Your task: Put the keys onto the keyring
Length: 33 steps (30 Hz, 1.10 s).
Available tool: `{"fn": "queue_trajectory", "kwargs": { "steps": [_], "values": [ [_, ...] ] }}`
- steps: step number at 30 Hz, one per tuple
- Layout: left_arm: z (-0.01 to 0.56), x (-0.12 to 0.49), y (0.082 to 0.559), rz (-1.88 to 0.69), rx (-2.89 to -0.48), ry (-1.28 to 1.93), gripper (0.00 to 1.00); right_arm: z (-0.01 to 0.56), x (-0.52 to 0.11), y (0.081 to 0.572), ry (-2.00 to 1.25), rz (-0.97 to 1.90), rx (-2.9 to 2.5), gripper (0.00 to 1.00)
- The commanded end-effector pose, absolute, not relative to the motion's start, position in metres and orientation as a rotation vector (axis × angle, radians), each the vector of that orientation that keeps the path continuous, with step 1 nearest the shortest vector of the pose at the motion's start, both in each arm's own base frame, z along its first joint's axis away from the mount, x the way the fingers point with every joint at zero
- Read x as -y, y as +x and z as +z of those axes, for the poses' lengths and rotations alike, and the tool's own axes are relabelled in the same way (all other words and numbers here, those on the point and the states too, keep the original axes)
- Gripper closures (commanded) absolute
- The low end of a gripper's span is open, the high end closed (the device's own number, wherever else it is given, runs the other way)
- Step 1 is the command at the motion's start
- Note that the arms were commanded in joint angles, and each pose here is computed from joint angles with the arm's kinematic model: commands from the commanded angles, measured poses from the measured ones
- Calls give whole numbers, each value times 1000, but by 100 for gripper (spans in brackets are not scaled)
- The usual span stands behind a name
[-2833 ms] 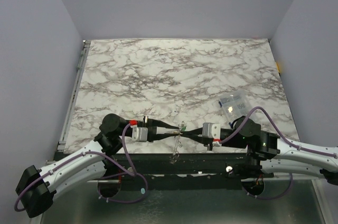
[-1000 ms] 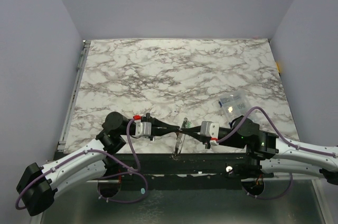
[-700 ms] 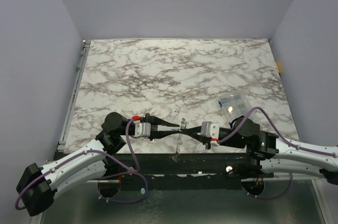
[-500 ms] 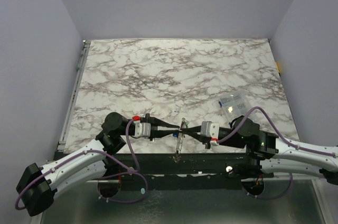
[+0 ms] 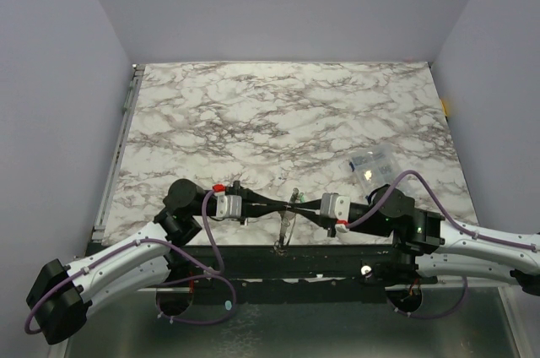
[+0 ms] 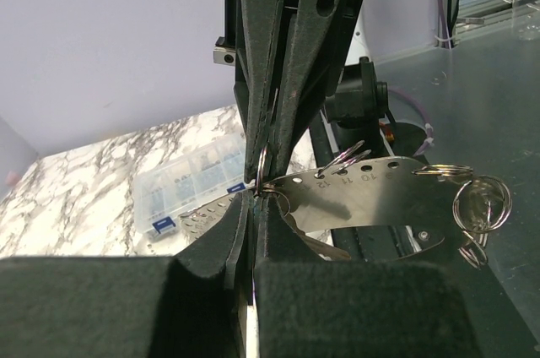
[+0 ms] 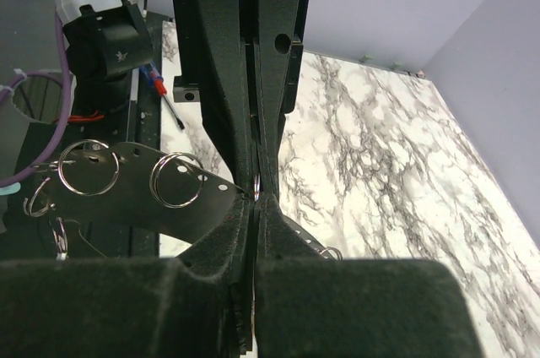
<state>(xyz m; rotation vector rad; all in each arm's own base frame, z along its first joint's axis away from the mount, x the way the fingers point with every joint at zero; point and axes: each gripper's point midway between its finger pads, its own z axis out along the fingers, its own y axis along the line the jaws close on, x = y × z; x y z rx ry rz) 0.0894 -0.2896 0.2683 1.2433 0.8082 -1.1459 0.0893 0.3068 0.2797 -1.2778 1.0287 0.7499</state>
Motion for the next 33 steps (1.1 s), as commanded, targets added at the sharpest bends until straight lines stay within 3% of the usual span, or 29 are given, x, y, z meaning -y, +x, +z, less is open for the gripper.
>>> {"fn": "queue_trajectory", "kwargs": {
  "steps": [1,8,20,33],
  "values": [
    [288,291,87,-1151,-761,1228,100,293,-309,91,-1255,746,-1008,87],
    [288,290,92,-1133,-775,1220,100,292,-303,94,-1264,720,-1039,67],
    [286,289,95,-1122,-791,1216,100,285,-297,101,-1313,651,-1115,57],
    [278,290,90,-1138,-788,1261,100,285,-285,92,-1469,617,-1169,32]
  ]
}}
